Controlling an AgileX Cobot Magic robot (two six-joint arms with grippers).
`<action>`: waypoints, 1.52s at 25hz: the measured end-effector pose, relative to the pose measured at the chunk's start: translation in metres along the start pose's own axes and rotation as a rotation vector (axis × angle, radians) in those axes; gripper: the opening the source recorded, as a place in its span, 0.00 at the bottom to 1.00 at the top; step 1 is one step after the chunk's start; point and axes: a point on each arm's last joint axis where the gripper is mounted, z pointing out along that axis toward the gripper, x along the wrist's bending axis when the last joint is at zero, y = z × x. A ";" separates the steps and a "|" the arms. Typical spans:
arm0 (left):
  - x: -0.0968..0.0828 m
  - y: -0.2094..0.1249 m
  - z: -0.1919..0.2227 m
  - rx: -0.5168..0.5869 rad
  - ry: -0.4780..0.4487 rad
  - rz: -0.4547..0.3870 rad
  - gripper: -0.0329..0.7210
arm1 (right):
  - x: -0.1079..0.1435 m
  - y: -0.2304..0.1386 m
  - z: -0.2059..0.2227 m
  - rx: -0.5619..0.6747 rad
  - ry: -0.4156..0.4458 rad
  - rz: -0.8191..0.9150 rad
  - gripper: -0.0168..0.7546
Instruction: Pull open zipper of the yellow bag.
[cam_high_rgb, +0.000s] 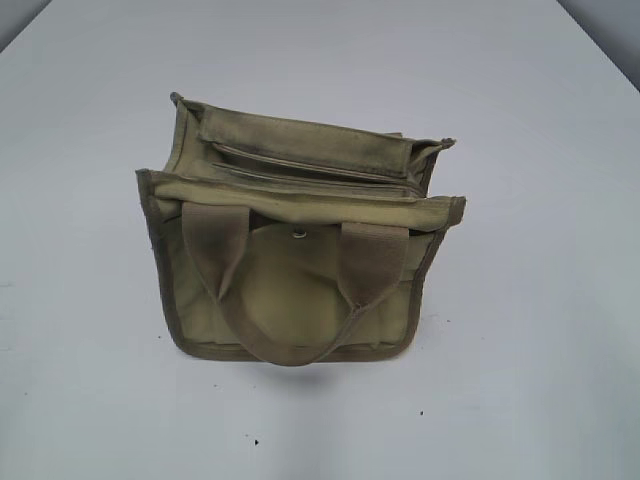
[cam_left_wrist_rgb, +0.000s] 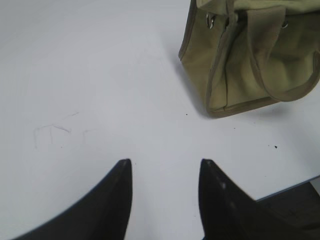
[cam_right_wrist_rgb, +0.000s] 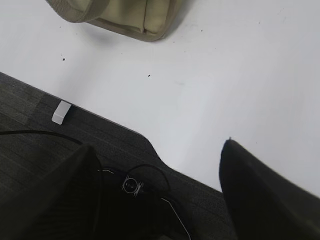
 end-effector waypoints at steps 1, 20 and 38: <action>0.000 0.000 0.000 0.000 0.000 0.000 0.49 | 0.000 0.000 0.000 -0.002 0.000 0.001 0.78; -0.002 -0.005 -0.009 -0.069 0.159 -0.080 0.45 | 0.010 -0.021 -0.027 -0.287 -0.238 0.083 0.78; -0.002 -0.005 -0.009 -0.069 0.154 -0.077 0.42 | 0.012 -0.022 -0.029 -0.304 -0.238 0.078 0.78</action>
